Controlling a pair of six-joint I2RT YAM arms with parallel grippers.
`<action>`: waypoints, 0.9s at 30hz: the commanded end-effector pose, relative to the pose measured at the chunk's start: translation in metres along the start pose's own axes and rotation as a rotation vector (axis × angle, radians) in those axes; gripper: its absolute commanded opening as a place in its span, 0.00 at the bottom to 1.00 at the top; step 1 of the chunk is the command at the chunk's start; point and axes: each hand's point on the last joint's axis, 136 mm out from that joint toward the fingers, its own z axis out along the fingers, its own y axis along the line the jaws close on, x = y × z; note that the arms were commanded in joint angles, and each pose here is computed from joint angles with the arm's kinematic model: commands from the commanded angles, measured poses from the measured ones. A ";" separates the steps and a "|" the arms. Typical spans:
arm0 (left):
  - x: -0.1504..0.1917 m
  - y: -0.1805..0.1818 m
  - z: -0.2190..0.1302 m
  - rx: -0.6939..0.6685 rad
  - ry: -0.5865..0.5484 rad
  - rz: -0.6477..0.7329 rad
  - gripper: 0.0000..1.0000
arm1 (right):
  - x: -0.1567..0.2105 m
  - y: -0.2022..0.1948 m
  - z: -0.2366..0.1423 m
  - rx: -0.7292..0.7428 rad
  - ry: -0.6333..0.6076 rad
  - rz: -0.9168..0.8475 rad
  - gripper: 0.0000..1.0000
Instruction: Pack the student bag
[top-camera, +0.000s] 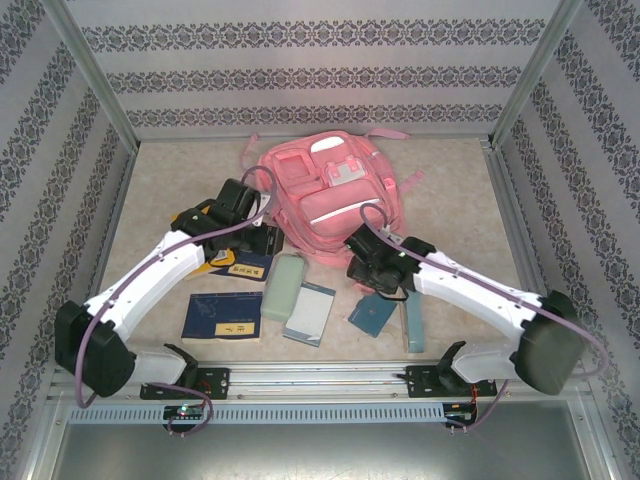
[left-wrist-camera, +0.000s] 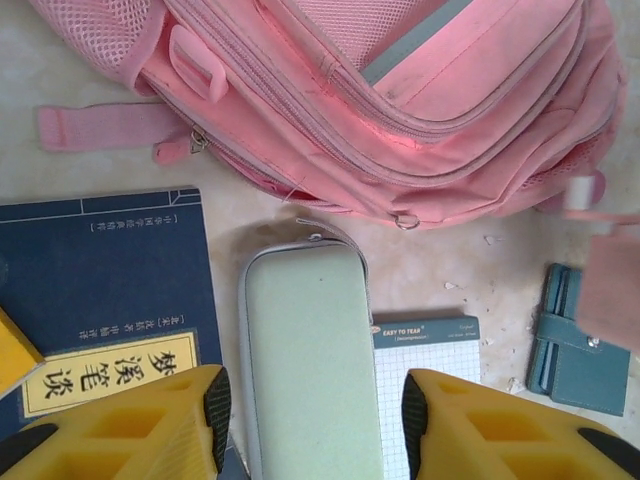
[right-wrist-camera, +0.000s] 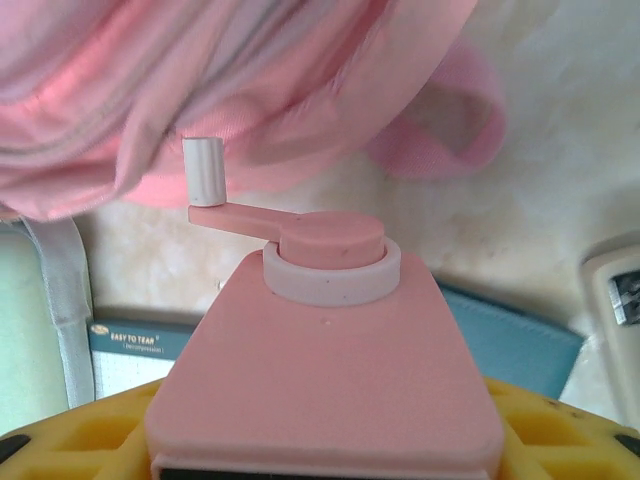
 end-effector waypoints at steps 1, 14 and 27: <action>-0.022 -0.028 0.000 0.052 -0.014 0.057 0.50 | -0.020 -0.024 -0.002 0.046 -0.098 -0.039 0.20; -0.110 -0.076 0.119 0.092 0.104 0.233 0.53 | -0.036 -0.041 0.002 -0.094 -0.138 0.000 0.12; -0.111 -0.101 0.192 0.260 0.267 0.214 0.52 | -0.045 -0.056 0.003 -0.176 -0.132 0.092 0.12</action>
